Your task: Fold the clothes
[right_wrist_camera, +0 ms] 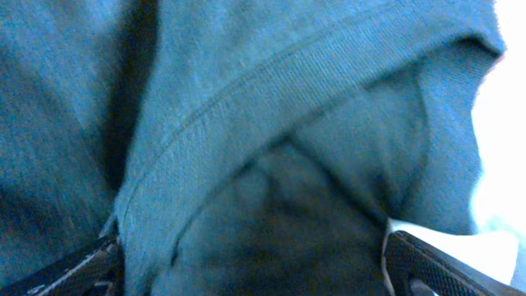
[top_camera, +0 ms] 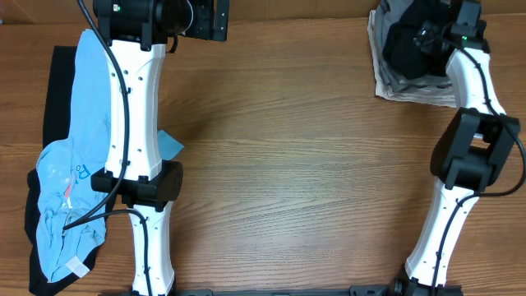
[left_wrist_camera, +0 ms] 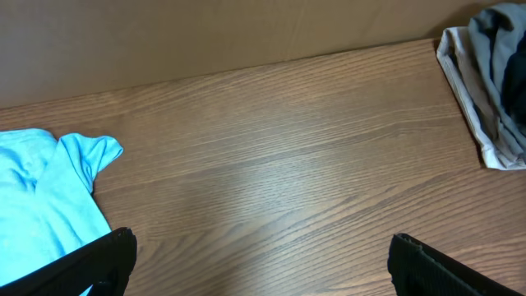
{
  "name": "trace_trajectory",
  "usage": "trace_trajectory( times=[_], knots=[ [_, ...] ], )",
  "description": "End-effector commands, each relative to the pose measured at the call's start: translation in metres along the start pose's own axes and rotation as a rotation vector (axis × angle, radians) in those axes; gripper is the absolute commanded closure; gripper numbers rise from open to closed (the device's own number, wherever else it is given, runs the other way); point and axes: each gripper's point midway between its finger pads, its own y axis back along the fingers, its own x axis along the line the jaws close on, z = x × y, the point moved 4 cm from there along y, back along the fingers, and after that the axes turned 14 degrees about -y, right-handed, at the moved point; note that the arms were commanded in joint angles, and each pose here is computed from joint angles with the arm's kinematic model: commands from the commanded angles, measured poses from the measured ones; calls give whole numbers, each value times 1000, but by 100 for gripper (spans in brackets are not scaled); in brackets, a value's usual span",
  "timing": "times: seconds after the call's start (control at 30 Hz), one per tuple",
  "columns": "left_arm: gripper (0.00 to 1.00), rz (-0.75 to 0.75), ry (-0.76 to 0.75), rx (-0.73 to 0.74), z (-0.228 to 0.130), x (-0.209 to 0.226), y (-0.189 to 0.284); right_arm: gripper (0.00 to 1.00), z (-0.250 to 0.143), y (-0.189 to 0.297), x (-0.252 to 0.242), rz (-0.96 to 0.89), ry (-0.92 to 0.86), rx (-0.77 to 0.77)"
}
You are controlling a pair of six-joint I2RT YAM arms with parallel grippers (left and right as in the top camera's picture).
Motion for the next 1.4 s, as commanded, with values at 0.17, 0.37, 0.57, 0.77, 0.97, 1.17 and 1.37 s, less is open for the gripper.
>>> trace_trajectory(
  times=[0.17,0.37,0.57,0.77,0.97,1.17,1.37],
  knots=[
    [0,10,-20,-4,0,3,2,0,114,261,28,271,-37,-230],
    [0,10,-20,-4,0,3,2,0,125,405,13,383,-49,-407],
    [0,10,-20,-4,0,3,2,0,123,481,-1,448,-60,-526],
    [0,10,-20,-4,0,3,2,0,117,494,-16,394,-77,-539],
    [0,10,-20,-4,0,3,2,0,86,468,-27,297,-56,-361],
    [0,10,-20,-4,0,3,2,0,63,481,-12,336,-7,-329],
    [0,10,-20,-4,0,3,2,0,34,486,3,415,44,-316]
  ],
)
